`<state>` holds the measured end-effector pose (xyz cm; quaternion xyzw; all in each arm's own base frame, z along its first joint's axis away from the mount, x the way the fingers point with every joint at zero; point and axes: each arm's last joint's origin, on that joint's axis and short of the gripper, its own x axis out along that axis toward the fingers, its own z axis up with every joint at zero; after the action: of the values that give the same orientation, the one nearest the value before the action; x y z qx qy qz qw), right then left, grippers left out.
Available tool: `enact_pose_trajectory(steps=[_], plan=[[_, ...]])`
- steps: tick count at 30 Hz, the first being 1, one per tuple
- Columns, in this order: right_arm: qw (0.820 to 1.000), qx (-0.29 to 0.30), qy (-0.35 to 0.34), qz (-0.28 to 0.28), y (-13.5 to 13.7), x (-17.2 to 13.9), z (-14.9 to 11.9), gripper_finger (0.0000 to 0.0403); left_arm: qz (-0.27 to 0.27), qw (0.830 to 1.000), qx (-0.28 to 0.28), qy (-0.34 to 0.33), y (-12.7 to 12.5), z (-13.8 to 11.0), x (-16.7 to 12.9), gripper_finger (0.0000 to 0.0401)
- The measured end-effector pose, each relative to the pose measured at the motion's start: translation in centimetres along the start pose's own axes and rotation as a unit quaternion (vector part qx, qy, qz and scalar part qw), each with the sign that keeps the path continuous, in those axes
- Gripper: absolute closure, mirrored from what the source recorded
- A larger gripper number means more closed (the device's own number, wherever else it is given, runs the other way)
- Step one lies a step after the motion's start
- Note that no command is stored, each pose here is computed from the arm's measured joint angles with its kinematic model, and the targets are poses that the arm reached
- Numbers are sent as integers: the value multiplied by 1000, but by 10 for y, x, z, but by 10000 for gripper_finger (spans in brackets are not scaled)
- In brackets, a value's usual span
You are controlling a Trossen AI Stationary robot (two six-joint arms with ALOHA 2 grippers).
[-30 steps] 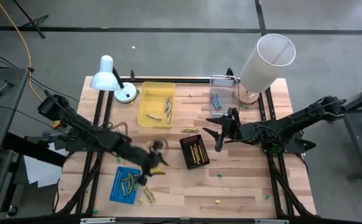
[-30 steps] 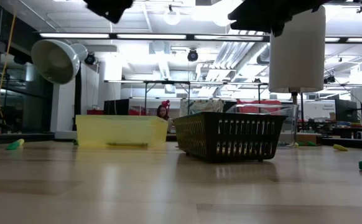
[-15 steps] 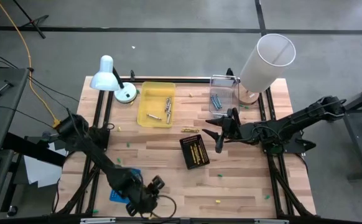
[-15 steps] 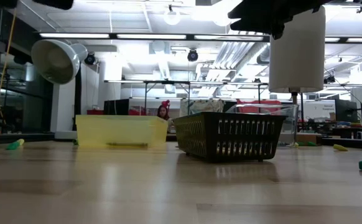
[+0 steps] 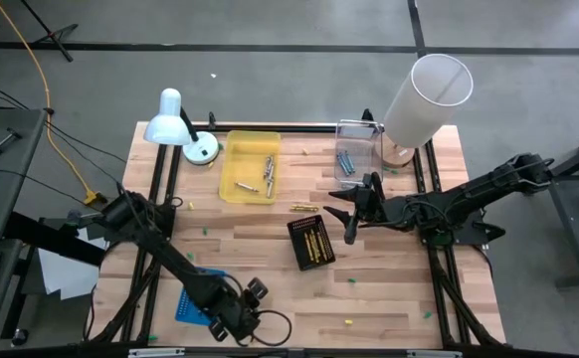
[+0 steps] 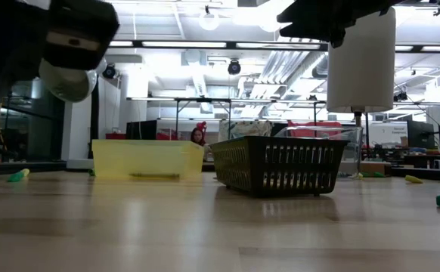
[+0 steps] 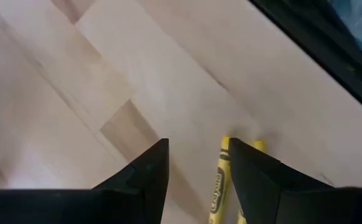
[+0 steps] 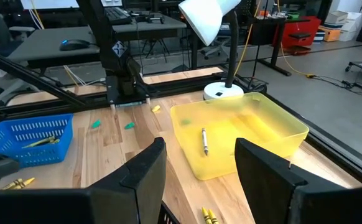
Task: Sort crayons
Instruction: Put the yellow crayon into the black bin
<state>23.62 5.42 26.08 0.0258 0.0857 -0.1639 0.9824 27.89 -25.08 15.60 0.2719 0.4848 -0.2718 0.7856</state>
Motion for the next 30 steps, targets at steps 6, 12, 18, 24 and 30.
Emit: enact_pose_trajectory(steps=[6,12,18,24,30], plan=[[1000,-1,1,0,0,0,0,217,-19,1000,-6,20,0,-4,1,247],[1000,0,3,6,0,0,0,217,-25,999,4,37,-1,-8,1,247],[1000,0,3,7,0,0,0,217,-17,999,-11,37,4,-9,3,247],[1000,-1,3,7,0,0,0,217,-22,998,-12,53,2,-19,9,247],[1000,0,3,7,0,0,0,217,-23,998,-14,51,1,-25,12,247]])
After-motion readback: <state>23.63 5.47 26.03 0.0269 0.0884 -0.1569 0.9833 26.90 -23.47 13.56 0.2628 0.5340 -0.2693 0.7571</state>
